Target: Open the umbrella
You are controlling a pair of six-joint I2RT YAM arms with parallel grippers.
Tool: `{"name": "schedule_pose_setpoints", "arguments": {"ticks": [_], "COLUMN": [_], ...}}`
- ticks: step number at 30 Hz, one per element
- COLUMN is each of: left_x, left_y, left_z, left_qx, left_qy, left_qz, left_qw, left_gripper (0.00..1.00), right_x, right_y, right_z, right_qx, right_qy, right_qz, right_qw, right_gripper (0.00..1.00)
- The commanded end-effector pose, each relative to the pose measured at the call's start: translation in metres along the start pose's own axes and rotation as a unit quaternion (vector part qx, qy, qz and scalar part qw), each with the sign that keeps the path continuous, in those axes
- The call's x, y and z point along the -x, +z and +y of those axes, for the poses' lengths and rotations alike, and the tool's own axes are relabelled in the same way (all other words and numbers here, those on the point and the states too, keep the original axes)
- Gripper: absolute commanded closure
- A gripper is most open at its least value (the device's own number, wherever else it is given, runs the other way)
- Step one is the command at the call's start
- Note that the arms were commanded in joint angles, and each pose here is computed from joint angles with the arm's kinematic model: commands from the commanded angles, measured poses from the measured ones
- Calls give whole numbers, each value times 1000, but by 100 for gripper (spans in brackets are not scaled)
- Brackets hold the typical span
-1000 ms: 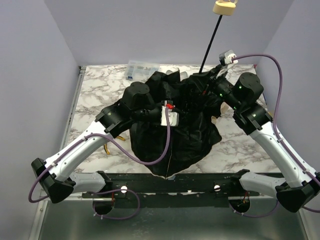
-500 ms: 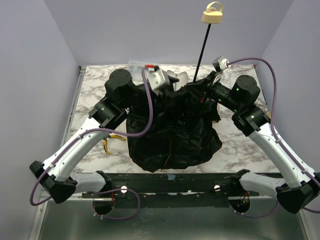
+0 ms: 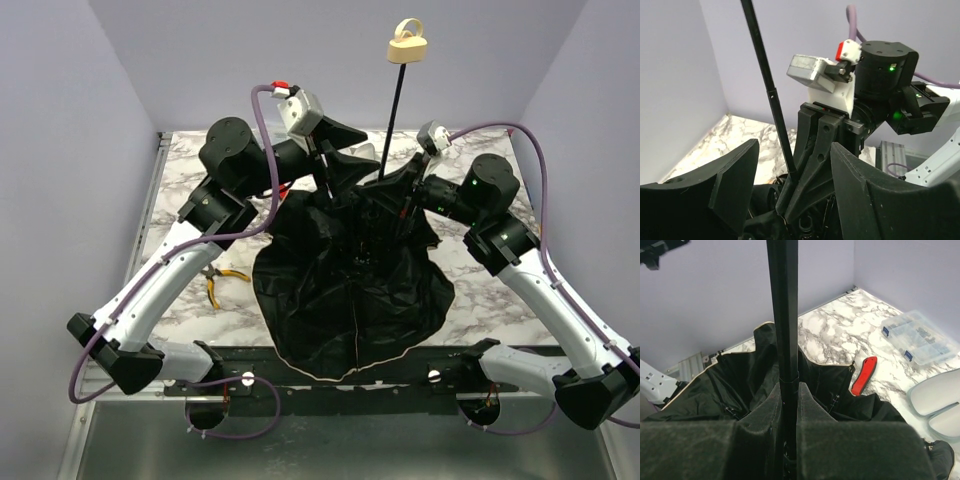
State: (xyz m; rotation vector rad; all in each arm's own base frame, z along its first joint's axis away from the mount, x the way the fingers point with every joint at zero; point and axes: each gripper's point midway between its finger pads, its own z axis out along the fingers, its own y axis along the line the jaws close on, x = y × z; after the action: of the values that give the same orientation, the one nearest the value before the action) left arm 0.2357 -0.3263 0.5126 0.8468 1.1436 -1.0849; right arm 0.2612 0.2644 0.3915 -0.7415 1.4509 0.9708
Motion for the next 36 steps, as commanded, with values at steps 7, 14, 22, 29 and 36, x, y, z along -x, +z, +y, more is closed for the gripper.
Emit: {"name": "schedule_pose_setpoints", "arguments": {"ticks": [7, 14, 22, 29, 36], "left_x": [-19, -31, -34, -38, -14], "left_y": [18, 28, 31, 31, 13], "left_z": [8, 11, 5, -4, -23], "left_qx": [20, 12, -12, -36, -79], "left_qy": [-78, -102, -113, -126, -91], "left_qz": [19, 28, 26, 35, 15], "left_qw": [997, 994, 993, 991, 993], "left_gripper": [40, 54, 68, 99, 100], "right_x": [13, 8, 9, 12, -21], "right_y": [6, 10, 8, 8, -9], "right_z": [16, 20, 26, 26, 1], "right_qx": [47, 56, 66, 63, -34], "right_qy": [-25, -19, -18, -23, 5], "right_qz": [-26, -18, -24, -26, 40], "right_qw": [998, 998, 997, 997, 999], "right_gripper": [99, 99, 99, 99, 35]}}
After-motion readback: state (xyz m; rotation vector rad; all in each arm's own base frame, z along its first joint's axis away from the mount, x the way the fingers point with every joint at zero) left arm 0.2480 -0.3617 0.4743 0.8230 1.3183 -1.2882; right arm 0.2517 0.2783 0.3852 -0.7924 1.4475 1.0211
